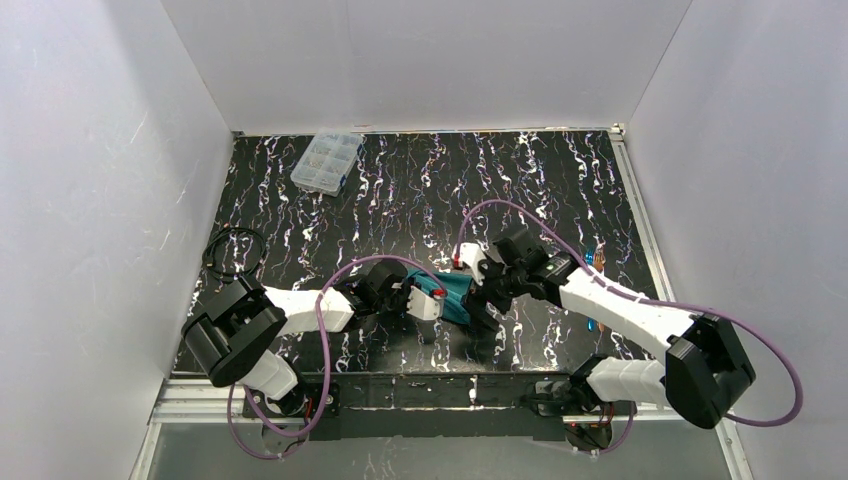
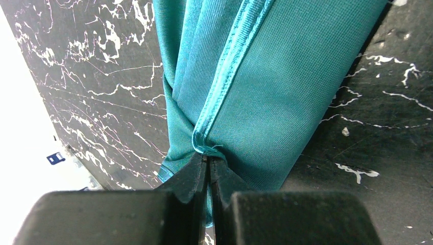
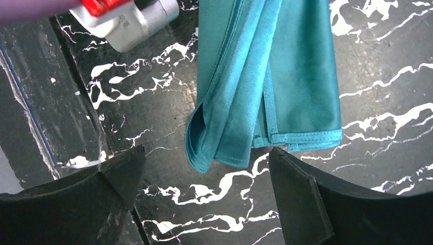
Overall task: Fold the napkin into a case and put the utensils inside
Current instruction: Stuff the top corner of the smaller-rectangle-folded napkin into the folded napkin.
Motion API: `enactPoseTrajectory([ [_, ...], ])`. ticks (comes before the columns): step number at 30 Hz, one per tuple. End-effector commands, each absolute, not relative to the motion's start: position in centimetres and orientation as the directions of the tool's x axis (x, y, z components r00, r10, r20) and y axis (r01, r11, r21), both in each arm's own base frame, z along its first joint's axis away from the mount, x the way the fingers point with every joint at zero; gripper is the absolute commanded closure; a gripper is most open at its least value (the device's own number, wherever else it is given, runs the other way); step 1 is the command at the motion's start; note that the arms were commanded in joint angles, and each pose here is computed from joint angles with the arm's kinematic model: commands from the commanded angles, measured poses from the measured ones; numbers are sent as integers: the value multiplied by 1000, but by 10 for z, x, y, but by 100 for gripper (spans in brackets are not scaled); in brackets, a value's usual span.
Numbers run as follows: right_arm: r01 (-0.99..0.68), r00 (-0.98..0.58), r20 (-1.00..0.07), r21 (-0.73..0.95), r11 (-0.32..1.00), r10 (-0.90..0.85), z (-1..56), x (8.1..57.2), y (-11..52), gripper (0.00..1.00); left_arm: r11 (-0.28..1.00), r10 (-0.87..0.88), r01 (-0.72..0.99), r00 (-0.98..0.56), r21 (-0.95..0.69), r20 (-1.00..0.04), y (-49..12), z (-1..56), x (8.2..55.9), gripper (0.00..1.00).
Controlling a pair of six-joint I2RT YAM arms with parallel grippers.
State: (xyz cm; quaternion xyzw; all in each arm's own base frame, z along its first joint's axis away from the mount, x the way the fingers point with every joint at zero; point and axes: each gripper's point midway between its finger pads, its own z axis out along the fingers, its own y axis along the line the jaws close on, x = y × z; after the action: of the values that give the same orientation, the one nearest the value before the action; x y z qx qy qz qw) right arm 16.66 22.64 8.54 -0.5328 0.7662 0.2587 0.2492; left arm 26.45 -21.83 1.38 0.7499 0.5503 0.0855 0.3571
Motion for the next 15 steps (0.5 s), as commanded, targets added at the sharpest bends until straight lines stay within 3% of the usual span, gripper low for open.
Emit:
enactPoseTrajectory([
  [1, -970, -234, -669, 107, 220, -706, 94, 168, 243, 1, -224, 941, 910, 295, 348, -168, -164, -48, 202, 100],
  [7, -969, -235, -566, 71, 237, -790, 64, 169, 242, 1, -222, 941, 911, 293, 349, -167, -165, -46, 203, 100],
  [15, -959, -224, -593, -8, 283, -774, 64, 185, 249, 2, -224, 941, 910, 295, 349, -165, -164, -47, 202, 100],
])
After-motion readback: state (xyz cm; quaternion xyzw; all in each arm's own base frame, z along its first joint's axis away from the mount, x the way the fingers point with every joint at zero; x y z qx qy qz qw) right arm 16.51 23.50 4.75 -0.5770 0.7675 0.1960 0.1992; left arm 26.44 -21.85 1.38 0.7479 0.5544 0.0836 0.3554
